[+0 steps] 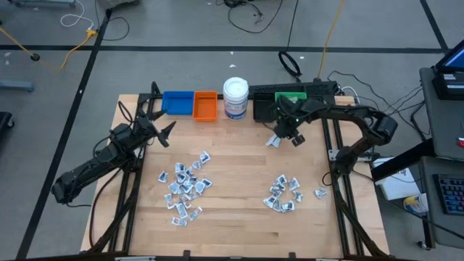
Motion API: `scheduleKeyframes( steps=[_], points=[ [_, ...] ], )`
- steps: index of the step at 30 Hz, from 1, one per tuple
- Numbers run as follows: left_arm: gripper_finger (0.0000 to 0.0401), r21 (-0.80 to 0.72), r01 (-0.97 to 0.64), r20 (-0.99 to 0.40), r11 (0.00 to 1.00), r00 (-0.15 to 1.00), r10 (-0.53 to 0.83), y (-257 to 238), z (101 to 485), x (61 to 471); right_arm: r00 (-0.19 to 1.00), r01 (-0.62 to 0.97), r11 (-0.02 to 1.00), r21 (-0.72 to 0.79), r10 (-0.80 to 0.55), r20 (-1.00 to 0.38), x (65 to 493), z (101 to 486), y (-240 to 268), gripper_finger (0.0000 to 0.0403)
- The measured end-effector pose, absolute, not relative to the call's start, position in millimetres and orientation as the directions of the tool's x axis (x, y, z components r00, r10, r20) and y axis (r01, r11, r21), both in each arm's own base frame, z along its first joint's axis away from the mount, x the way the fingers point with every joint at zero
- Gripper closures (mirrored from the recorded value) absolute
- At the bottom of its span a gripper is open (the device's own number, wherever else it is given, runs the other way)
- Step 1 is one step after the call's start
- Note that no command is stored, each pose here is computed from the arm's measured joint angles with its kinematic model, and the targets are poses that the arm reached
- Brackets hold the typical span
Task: Pick & Place First Aid Supplies
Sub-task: Put the bandage into the green bin
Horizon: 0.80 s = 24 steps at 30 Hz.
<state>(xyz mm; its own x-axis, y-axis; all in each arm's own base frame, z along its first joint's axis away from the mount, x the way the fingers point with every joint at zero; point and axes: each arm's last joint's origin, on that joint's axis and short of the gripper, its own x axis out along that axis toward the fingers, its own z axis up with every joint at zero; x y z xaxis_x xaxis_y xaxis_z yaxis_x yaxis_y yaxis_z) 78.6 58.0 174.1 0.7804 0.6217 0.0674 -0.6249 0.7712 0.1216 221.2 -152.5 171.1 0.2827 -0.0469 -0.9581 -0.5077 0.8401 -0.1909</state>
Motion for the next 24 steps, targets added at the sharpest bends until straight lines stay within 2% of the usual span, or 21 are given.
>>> scheduleKeyframes(
  steps=[6,12,15,20,24],
  points=[
    [0.0091,0.122,-0.625,0.067,0.771,0.780,0.622,58.0,174.2,78.6,0.244,-0.501,0.835,-0.225,-0.113,-0.963,218.8,151.1,-152.1,0.0271],
    [0.0091,0.122,-0.625,0.067,0.771,0.780,0.622,58.1,174.2,78.6,0.228,-0.493,0.846,-0.204,-0.101,-0.968,219.0,144.0,-152.4,0.0277],
    [0.0091,0.122,-0.625,0.067,0.771,0.780,0.622,58.1,174.2,78.6,0.228,-0.487,0.851,-0.198,-0.095,-0.969,218.9,143.7,-152.2,0.0304],
    [0.0091,0.122,-0.625,0.067,0.771,0.780,0.622,58.1,174.1,78.7,0.228,-0.459,0.868,-0.191,-0.093,-0.969,218.8,143.5,-152.1,0.0384],
    [0.0091,0.122,-0.625,0.067,0.771,0.780,0.622,58.0,174.1,78.7,0.233,-0.420,0.895,-0.152,-0.056,-0.971,217.5,144.2,-150.1,0.0395]
  ],
)
